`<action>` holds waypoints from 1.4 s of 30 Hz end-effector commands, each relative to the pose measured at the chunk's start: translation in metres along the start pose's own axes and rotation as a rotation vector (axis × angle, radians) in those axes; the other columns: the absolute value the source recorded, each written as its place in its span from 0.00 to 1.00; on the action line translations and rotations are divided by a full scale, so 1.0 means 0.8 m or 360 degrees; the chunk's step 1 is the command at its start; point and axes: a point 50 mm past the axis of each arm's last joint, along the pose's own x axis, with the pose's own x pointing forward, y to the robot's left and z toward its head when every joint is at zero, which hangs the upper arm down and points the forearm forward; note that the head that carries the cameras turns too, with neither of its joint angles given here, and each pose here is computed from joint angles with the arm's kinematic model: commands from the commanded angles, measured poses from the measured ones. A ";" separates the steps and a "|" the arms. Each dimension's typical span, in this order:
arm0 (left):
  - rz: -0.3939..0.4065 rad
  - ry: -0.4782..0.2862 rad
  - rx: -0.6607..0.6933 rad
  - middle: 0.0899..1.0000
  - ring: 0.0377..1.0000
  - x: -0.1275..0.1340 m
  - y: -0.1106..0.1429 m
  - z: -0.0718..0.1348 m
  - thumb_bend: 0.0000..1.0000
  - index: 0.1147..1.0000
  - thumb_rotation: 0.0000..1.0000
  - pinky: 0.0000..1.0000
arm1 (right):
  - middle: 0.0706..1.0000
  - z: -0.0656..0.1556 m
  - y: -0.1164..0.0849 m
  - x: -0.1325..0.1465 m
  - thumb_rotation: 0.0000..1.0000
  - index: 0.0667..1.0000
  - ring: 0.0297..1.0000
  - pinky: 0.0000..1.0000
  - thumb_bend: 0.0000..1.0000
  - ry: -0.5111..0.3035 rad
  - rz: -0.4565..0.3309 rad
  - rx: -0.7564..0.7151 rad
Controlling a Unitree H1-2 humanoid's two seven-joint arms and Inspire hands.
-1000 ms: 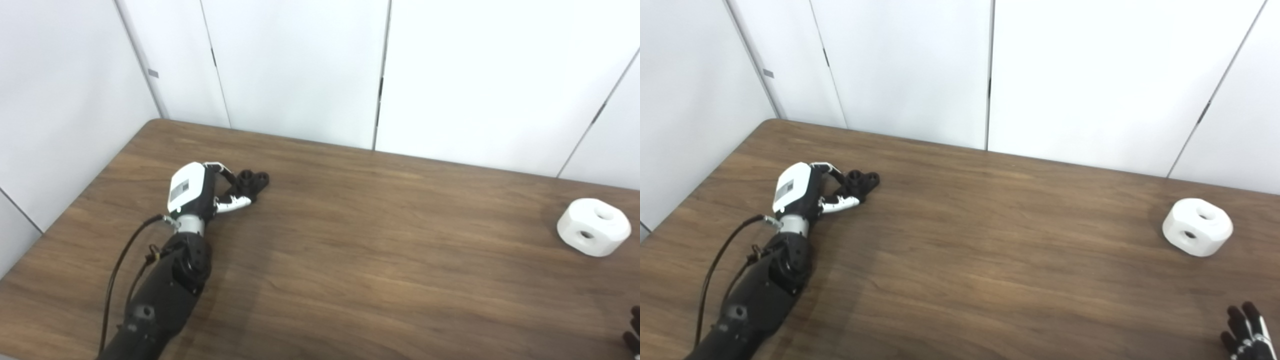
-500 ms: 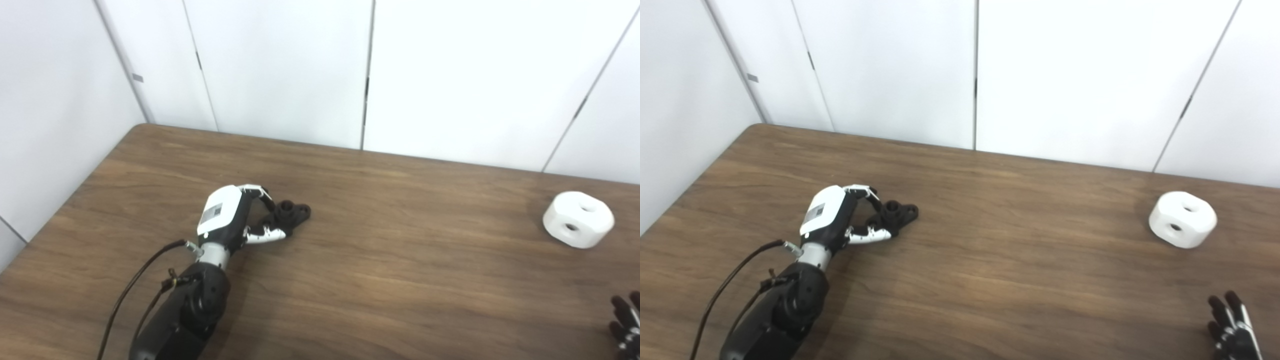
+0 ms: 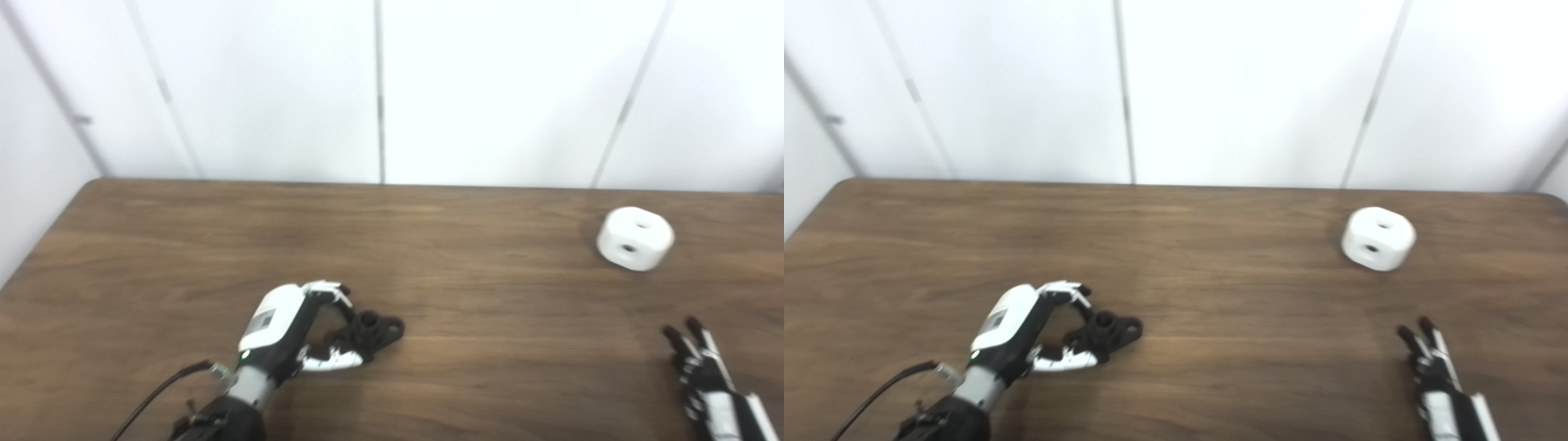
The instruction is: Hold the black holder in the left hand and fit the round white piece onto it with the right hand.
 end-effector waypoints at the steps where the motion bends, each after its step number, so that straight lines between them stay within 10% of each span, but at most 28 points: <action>1: -0.0123 -0.0058 -0.0029 0.77 0.86 -0.007 -0.011 0.016 0.52 0.42 0.06 0.78 | 0.93 0.006 0.015 -0.002 0.96 1.00 0.99 1.00 0.56 0.0017 0.0033 0.0003; 15: -0.0429 -0.0188 -0.0057 0.78 0.86 -0.048 -0.056 0.053 0.52 0.42 0.06 0.80 | 0.93 0.016 0.034 0.001 0.98 1.00 0.98 1.00 0.58 0.0042 0.0024 -0.0020; 42: -0.0440 -0.0138 0.0355 0.79 0.88 -0.042 -0.080 0.020 0.52 0.42 0.06 0.89 | 0.90 0.023 0.036 0.007 0.99 1.00 0.97 1.00 0.61 0.0049 0.0021 -0.0035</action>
